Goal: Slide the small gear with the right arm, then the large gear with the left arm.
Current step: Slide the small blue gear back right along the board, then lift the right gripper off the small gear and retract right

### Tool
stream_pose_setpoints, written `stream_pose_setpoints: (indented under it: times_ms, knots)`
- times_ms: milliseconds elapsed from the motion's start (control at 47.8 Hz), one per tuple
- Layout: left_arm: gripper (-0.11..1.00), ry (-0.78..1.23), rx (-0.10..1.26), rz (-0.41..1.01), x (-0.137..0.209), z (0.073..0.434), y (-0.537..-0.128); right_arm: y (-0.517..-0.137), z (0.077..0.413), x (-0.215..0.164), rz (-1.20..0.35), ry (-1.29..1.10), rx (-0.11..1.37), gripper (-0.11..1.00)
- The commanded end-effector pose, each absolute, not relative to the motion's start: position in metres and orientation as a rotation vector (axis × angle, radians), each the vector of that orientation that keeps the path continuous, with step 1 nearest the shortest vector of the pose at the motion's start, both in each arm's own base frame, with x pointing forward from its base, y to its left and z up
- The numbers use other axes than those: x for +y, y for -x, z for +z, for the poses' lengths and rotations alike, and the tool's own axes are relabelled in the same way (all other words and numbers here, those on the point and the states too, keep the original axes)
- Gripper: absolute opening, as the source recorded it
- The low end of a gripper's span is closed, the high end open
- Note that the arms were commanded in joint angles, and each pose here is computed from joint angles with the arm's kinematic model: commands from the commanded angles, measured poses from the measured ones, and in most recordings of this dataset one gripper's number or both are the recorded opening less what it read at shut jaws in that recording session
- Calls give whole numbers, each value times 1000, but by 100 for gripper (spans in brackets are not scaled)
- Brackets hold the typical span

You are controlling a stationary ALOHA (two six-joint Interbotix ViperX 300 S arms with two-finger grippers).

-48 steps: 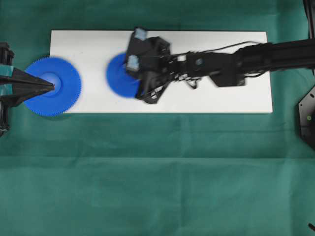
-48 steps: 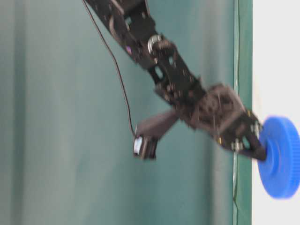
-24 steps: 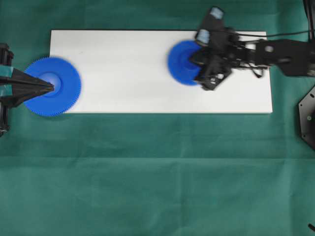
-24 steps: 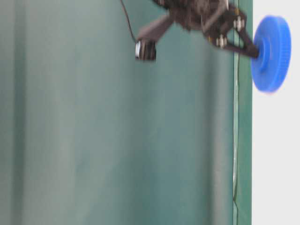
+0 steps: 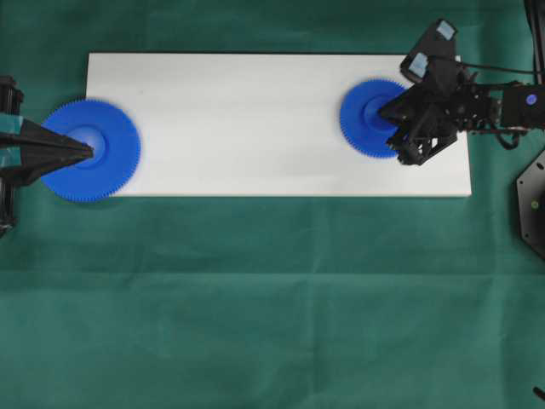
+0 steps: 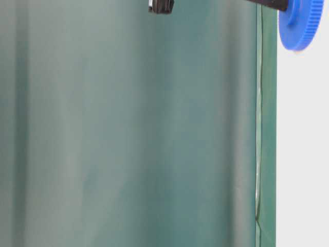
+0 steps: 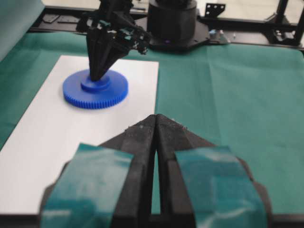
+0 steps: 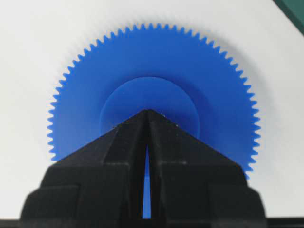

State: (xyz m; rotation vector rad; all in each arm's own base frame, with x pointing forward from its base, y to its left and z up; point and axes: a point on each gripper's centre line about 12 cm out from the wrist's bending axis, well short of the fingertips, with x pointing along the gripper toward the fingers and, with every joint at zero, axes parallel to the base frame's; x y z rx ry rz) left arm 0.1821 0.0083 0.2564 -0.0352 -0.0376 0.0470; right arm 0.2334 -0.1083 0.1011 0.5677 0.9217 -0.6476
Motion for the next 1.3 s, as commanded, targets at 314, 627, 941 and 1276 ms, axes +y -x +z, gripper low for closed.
stream_pose_setpoints:
  times_ms: [314, 627, 941, 1276]
  knots:
    - [0, 36, -55, 49, 9, 262, -184, -164, 80, -92, -820, -631, 1124, 50]
    - [0, 36, -53, 50, 9, 261, -184, -172, 92, -95, -786, -613, 1039, 50]
    - [0, 36, -53, 49, 9, 261, -184, -190, 118, -104, -745, -564, 916, 50]
    - [0, 38, -53, 51, 9, 261, -184, -197, 173, -105, -682, -505, 675, 50]
